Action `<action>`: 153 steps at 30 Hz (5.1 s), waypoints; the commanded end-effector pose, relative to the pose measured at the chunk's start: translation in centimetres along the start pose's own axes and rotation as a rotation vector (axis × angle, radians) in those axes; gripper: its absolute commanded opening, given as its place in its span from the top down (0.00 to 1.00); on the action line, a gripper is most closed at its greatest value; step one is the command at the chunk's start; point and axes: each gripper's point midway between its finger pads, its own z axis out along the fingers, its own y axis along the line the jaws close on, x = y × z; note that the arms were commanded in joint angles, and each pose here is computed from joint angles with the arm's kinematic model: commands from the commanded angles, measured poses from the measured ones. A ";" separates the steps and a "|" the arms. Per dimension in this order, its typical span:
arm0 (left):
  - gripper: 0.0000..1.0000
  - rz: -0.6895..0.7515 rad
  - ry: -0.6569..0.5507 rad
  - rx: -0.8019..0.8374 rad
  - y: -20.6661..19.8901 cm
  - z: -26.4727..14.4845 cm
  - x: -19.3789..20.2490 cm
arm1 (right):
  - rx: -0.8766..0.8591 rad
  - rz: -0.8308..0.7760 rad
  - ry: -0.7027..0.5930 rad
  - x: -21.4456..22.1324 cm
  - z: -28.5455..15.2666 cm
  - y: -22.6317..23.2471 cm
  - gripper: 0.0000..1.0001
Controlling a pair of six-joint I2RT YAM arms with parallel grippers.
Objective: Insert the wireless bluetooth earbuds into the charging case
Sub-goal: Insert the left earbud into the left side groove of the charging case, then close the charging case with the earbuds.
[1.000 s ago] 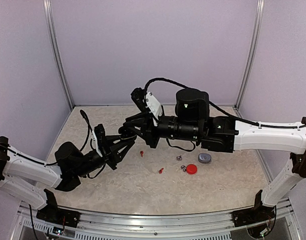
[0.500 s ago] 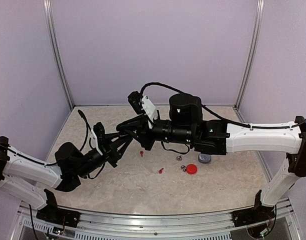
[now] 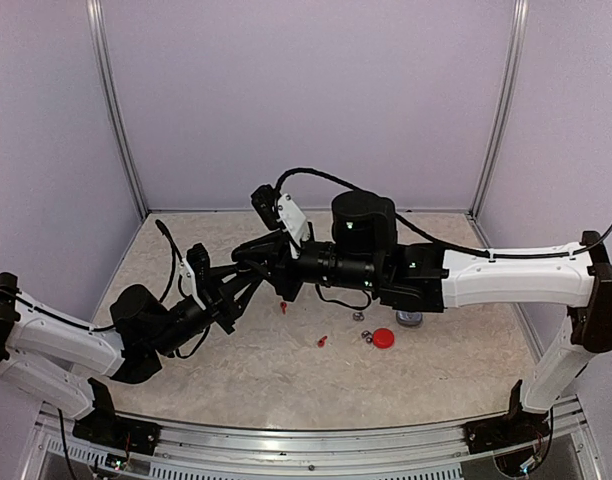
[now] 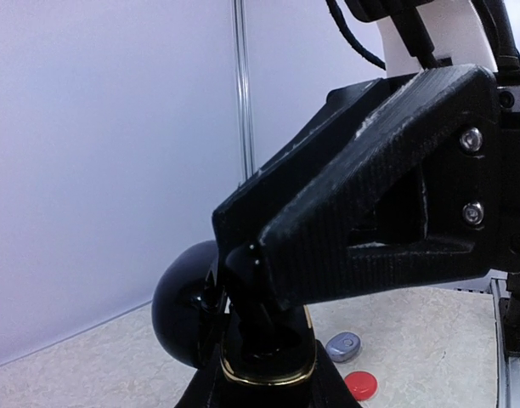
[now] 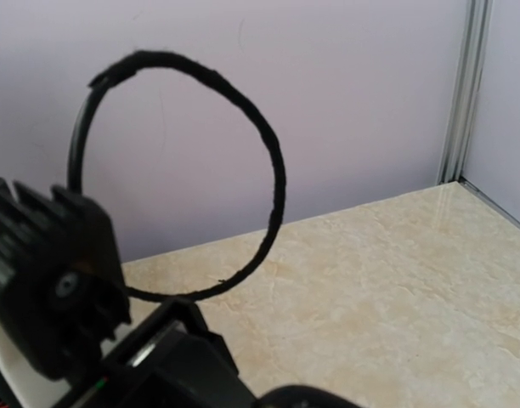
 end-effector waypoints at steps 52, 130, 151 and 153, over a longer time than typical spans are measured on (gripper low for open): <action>1.00 -0.009 -0.133 -0.019 0.8 -0.2 -3.6 | 0.022 0.078 0.096 4.1 -1.0 0.4 0.93; 1.00 0.009 -0.078 0.215 -3.2 0.7 -2.0 | -0.031 -0.117 0.013 -2.6 -3.2 -0.1 0.55; 1.00 -0.029 -0.059 0.218 -2.8 1.0 -1.6 | -0.038 -0.200 0.021 -3.1 -5.3 0.4 0.53; 1.00 -0.032 -0.060 0.220 -2.8 1.1 -1.7 | -0.020 -0.211 0.042 -2.7 -4.9 0.2 0.47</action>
